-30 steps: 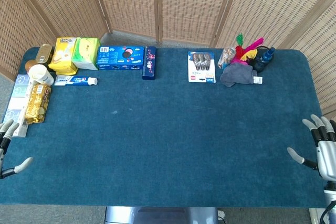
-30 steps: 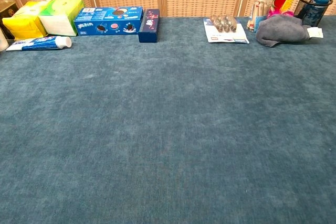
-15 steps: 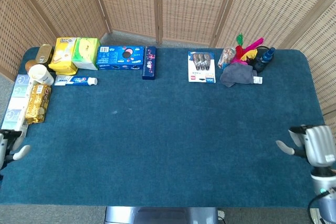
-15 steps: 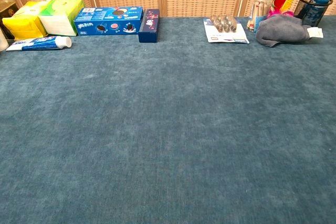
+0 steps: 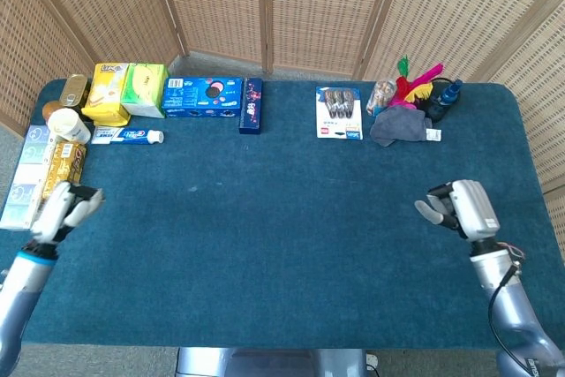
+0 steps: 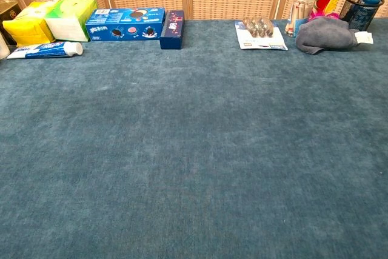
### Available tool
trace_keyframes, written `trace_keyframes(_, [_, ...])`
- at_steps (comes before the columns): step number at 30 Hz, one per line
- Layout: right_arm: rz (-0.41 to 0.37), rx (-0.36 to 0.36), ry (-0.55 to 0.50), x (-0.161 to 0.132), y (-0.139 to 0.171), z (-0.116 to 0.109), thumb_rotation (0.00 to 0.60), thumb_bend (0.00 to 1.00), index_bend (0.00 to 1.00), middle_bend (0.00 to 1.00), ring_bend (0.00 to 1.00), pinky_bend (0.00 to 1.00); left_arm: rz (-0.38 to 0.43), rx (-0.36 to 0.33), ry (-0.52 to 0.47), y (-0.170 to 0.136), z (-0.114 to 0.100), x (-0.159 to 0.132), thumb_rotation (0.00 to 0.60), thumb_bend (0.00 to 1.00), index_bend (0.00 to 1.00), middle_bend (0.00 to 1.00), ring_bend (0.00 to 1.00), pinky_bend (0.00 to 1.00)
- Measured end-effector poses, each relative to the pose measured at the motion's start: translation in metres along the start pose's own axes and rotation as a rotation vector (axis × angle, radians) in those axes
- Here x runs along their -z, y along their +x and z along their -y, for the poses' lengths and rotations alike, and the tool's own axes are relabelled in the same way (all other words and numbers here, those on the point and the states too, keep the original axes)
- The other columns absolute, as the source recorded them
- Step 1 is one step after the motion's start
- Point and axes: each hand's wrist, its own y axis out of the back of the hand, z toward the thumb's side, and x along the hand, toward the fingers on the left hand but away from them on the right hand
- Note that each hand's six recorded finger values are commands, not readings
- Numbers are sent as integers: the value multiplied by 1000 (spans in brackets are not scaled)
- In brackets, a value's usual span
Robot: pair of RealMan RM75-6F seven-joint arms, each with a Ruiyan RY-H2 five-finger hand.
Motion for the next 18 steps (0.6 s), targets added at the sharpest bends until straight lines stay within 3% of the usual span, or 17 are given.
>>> trace_keyframes(4, [19,-71,-125,-10,-13,12,0,0,1000,1000,1000,1000,9,134,-92,30,26,-11,0,0,1000,1000,1000,1000])
trace_keyframes(8, [22,-98,-167,-18,-24,16,0,0,1000,1000,1000,1000,18,248,-156,57,59,-27,0,0,1000,1000,1000,1000])
trace_keyframes(18, [56,-131,-238,-21,-45,16,0,0,1000,1000,1000,1000,27,391,-256,90,127,-66,0,0,1000,1000,1000,1000])
